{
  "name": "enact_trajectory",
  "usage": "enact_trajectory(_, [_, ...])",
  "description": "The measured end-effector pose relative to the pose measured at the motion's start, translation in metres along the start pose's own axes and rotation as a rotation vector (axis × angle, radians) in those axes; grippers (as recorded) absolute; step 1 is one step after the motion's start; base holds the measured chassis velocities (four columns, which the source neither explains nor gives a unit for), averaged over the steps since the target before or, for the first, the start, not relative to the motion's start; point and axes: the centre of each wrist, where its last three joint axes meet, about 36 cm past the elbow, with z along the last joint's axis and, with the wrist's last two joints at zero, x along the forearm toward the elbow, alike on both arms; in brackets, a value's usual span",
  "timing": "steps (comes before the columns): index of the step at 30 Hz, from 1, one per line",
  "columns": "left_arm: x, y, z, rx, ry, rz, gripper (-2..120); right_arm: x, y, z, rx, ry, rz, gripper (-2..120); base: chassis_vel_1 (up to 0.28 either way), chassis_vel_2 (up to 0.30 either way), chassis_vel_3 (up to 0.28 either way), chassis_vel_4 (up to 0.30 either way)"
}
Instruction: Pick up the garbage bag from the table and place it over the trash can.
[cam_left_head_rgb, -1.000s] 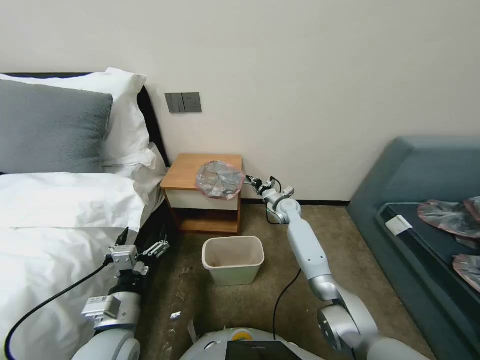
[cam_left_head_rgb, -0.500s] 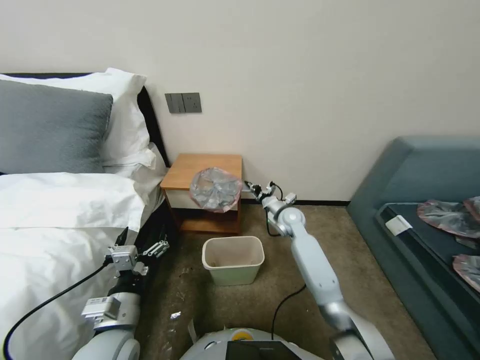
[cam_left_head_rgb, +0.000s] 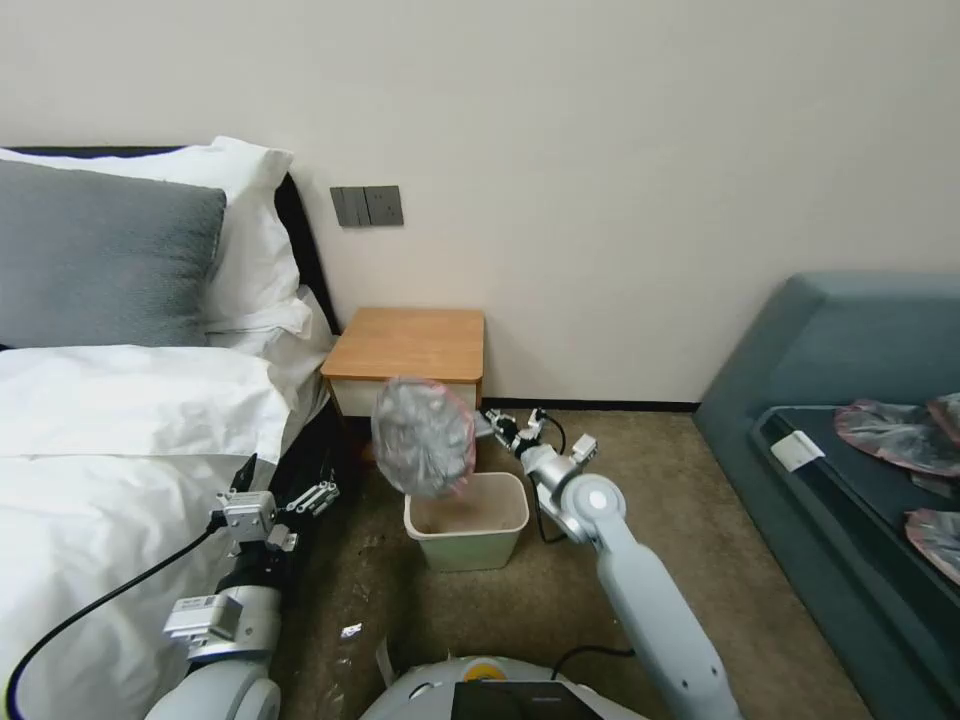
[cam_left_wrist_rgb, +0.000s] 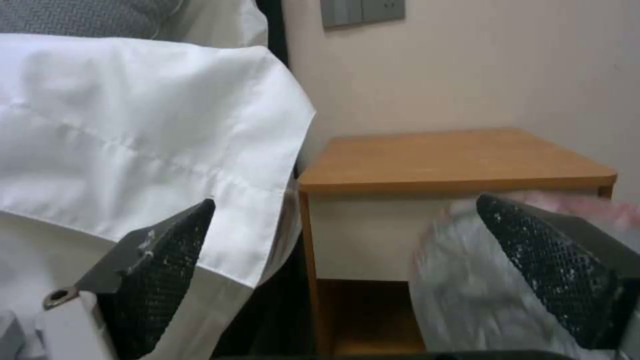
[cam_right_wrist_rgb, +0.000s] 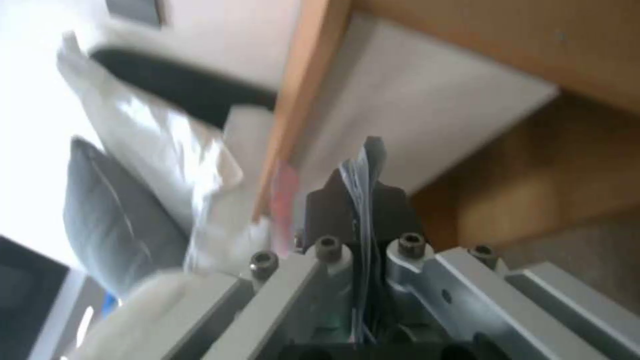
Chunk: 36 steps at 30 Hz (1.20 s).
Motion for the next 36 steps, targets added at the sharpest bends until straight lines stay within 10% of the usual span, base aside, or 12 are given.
enact_trajectory(21, [-0.001, -0.002, 0.0, -0.003, -0.018, 0.0, 100, 0.054, -0.034, 0.048, 0.046, 0.1, 0.082, 2, 0.0, 0.0, 0.0, 0.0])
enact_trajectory(36, [-0.005, -0.007, -0.002, 0.02, -0.047, 0.003, 100, 0.084, -0.028, 0.043, 0.123, 0.066, 0.161, 58, 0.0, 0.0, 0.0, 0.0])
